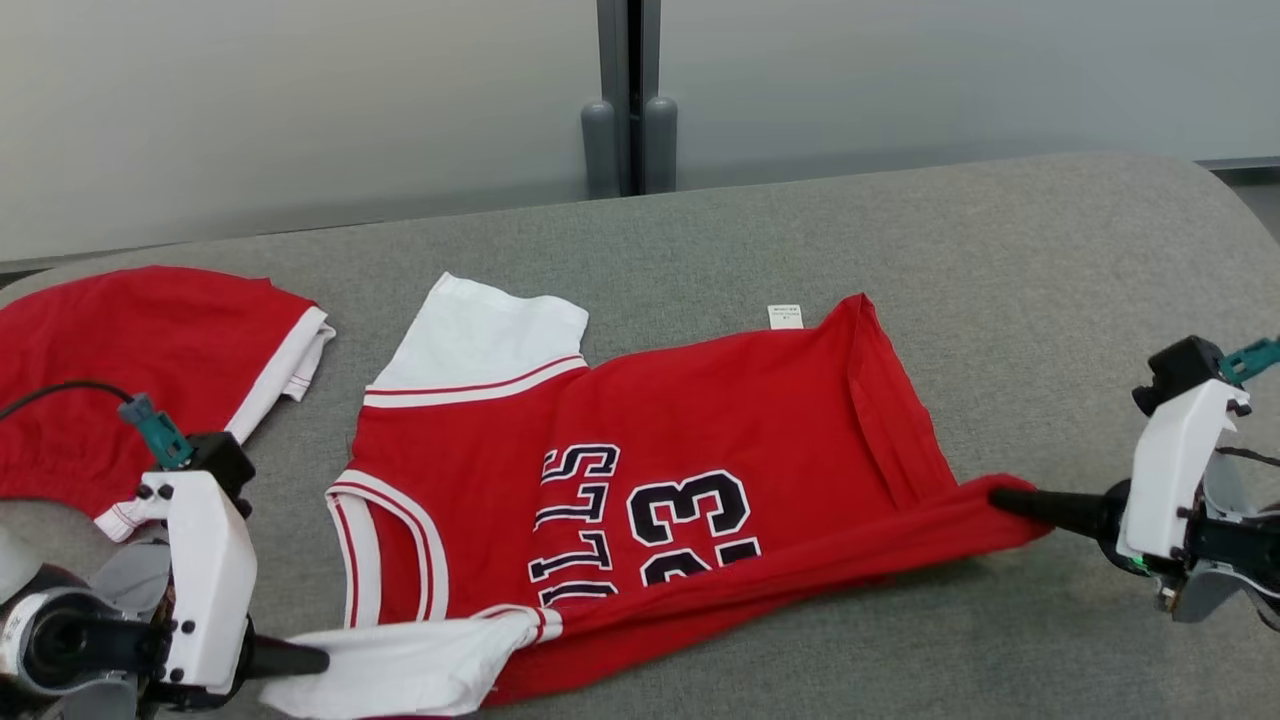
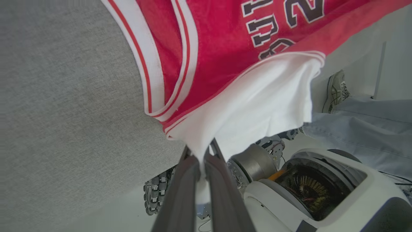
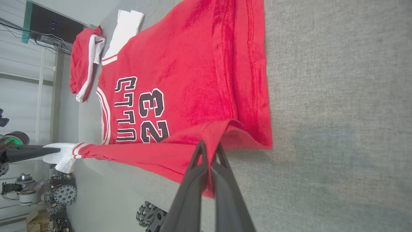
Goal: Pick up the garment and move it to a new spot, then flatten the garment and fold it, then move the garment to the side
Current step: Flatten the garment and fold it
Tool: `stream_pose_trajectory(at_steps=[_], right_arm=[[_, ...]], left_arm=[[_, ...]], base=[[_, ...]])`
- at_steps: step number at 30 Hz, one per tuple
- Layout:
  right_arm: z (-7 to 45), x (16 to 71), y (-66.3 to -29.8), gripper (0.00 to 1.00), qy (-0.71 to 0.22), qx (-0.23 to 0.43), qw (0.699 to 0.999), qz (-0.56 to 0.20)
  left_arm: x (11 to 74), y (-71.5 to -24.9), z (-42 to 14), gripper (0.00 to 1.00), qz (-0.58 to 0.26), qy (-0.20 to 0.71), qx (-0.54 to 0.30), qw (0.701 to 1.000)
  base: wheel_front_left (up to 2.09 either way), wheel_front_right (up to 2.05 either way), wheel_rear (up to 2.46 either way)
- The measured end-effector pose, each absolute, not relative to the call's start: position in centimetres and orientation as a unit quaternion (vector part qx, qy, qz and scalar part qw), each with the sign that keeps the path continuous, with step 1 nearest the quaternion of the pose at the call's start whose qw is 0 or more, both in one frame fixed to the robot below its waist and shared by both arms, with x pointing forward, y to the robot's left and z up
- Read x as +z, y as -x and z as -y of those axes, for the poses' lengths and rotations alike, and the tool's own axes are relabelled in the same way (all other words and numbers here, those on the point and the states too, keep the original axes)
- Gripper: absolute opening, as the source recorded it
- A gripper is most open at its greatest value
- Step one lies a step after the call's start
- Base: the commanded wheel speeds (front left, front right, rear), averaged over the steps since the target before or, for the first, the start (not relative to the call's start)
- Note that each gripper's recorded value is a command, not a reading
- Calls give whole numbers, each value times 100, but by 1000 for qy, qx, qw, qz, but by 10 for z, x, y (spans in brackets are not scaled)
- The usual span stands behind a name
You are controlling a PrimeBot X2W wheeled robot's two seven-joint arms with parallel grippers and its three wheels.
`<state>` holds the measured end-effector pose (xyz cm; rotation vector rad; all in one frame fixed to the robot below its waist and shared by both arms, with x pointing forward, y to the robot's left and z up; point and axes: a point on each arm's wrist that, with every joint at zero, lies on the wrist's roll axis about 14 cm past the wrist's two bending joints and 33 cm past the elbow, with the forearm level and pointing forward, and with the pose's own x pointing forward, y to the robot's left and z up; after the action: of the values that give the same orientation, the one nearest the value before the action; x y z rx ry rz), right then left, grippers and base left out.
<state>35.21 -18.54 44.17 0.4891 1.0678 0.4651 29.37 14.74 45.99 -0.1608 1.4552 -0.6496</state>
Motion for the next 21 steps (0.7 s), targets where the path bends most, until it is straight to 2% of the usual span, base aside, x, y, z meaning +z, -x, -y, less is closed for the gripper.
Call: stream_pose_trajectory(at_steps=[6, 11, 13, 14, 15, 16, 21], right_arm=[[175, 430, -373, 0, -242, 208, 802, -504], [167, 427, -385, 0, -250, 204, 803, -502], [164, 430, -391, 14, -255, 203, 807, -493], [163, 430, -393, 32, -257, 203, 807, -491], [162, 430, -395, 71, -258, 200, 809, -488], [162, 430, -397, 100, -260, 199, 810, -486], [163, 439, -407, 100, -269, 192, 825, -459]], left_arm=[[447, -327, -140, 0, -647, 93, -278, 704], [436, -338, -135, 0, -646, 117, -274, 703], [434, -343, -135, 0, -641, 124, -269, 708], [434, -345, -136, 0, -639, 128, -267, 710], [433, -348, -135, 46, -634, 131, -265, 715], [434, -353, -136, 100, -624, 136, -262, 723], [438, -359, -138, 100, -602, 140, -260, 742]], base=[[0, 0, 0], [0, 0, 0], [0, 0, 0], [0, 0, 0], [0, 0, 0], [0, 0, 0], [0, 0, 0]])
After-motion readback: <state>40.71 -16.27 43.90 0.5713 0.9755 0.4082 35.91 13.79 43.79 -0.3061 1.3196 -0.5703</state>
